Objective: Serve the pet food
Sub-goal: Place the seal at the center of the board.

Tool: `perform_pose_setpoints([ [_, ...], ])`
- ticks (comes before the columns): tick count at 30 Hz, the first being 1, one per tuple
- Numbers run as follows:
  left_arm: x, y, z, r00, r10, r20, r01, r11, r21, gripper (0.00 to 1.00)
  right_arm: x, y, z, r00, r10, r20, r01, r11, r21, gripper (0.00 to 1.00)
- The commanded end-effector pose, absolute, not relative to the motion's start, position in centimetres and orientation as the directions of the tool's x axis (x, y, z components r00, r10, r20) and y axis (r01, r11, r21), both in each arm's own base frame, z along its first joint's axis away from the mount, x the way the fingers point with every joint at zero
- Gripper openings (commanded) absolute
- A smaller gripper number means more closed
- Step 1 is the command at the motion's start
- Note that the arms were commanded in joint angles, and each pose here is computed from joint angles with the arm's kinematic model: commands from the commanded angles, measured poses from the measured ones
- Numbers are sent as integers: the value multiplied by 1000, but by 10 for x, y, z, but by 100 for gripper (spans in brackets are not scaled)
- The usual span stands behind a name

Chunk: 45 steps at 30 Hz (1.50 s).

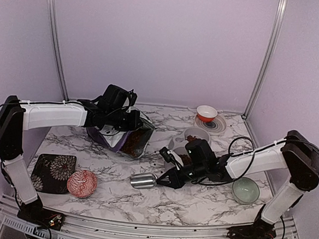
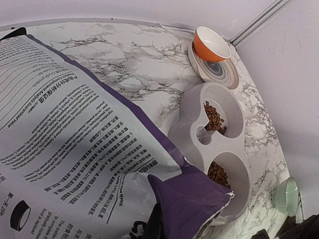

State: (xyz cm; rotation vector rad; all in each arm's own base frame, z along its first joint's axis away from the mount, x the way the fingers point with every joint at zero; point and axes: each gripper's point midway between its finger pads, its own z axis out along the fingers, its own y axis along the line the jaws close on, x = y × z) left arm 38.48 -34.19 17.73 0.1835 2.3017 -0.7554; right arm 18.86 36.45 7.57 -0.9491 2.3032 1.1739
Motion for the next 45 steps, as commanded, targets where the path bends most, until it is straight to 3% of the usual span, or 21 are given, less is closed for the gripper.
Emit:
perform_pose_setpoints([
  [1, 402, -330, 233, -652, -153, -743, 341, 816, -467, 0, 192, 393, 94, -661, -371, -652, -750, 326, 575, 0],
  [17, 400, -332, 218, -678, -143, -721, 334, 814, -475, 0, 187, 400, 52, -703, -420, -575, -708, 330, 625, 4],
  [24, 398, -333, 214, -683, -140, -717, 335, 812, -477, 0, 191, 400, 39, -719, -431, -546, -692, 363, 624, 15],
  [32, 396, -333, 209, -689, -143, -710, 335, 806, -488, 0, 195, 398, 37, -721, -427, -546, -692, 394, 605, 21],
  [45, 394, -332, 206, -691, -136, -710, 340, 805, -486, 0, 201, 393, 50, -687, -444, -575, -727, 419, 544, 44],
])
